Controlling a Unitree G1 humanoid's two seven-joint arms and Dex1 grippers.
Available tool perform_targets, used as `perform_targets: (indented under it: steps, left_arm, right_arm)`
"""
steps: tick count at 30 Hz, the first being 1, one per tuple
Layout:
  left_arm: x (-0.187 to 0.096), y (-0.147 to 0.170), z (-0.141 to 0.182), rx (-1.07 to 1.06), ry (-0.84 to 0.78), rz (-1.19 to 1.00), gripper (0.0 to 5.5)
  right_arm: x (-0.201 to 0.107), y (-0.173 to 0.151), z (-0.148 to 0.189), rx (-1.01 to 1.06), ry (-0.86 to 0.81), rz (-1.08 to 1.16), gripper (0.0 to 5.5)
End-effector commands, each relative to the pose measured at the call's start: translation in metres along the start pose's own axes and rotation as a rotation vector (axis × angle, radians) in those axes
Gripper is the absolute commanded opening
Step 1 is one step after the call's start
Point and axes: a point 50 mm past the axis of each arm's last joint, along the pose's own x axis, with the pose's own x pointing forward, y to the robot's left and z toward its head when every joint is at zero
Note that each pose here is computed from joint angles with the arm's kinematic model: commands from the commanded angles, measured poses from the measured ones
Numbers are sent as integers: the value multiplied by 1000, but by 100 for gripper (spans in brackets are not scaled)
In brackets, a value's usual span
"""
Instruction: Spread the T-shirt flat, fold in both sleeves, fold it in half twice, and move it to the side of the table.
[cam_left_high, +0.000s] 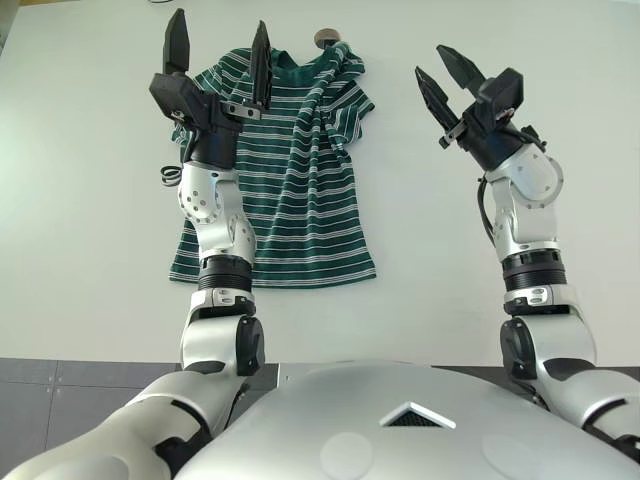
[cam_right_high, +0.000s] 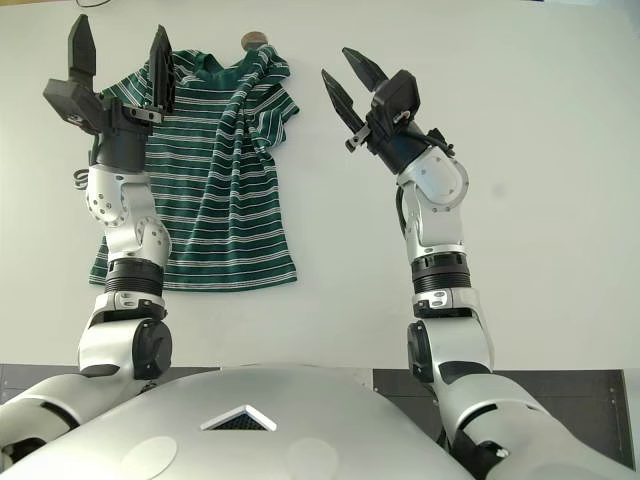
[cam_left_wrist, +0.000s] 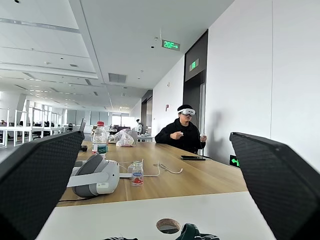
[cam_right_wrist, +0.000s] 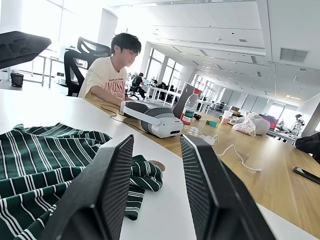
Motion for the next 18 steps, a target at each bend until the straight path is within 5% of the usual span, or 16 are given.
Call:
perform_targets:
  steps: [1, 13, 18]
  left_arm:
    - [4, -2, -3, 15, 20, -11, 548]
    - [7, -6, -14, 195, 93, 73, 548]
    - [6, -4, -9, 302, 75, 56, 548]
  right_arm:
    - [-3, -1, 3, -10, -16, 9, 174]
    - [-6, 6, 6, -153, 30, 81, 174]
    - [-8, 39, -7, -278, 115, 327, 174]
